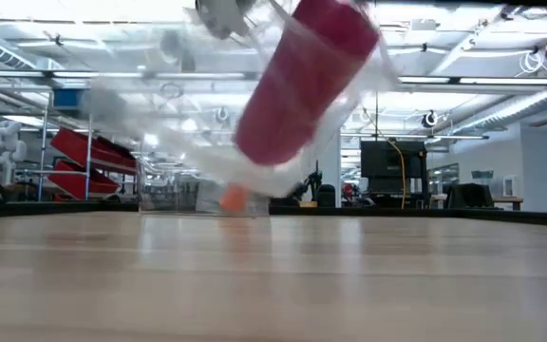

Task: Roll bandage
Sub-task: Put the rolled pink bandage into the transparent zip bag

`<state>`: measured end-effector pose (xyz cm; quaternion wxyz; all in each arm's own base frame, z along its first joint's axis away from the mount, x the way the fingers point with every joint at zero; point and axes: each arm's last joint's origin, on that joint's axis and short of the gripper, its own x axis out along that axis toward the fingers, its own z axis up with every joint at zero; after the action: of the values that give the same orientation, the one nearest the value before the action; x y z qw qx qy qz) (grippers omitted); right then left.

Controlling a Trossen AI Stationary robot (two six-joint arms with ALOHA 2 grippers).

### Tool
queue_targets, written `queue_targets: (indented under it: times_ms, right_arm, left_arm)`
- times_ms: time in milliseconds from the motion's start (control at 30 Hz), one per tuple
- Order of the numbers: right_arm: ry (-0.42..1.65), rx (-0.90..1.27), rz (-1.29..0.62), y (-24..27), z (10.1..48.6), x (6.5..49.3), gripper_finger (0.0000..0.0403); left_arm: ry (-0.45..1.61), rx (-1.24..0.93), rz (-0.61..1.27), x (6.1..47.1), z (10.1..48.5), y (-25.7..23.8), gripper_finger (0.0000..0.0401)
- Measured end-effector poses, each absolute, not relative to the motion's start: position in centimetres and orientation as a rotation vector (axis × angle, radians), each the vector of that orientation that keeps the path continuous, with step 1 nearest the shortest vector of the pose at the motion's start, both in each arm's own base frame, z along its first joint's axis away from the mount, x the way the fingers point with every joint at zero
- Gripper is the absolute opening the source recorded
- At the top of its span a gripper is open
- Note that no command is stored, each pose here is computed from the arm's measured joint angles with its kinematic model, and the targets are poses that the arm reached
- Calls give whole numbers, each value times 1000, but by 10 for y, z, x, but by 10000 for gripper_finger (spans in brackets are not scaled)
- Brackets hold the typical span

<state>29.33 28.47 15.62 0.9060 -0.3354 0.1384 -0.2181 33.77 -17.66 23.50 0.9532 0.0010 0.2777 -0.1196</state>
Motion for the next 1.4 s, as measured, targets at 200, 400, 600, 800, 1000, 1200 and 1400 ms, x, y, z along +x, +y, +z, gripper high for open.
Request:
queue_targets:
  times_ms: [200,400,600,800,1000,1200,1400]
  right_arm:
    - [253,-668,-471,287,184,282,183]
    - [235,-570,-438,284,210,266,183]
    - [311,-367,-329,269,223,245,183]
    - [450,-261,-364,245,205,255,183]
    - [475,-326,-399,234,199,270,183]
    - [492,-379,-436,221,199,280,183]
    - [525,-346,-411,213,199,290,175]
  left_arm:
    - [551,-7,-238,342,242,-174,6]
    - [629,53,-236,338,262,-173,6]
    - [588,117,-170,329,282,-168,6]
    - [540,151,-25,327,288,-164,6]
    - [524,129,-11,328,290,-165,6]
    - [542,136,-20,325,288,-168,6]
    - [545,146,-29,323,288,-170,6]
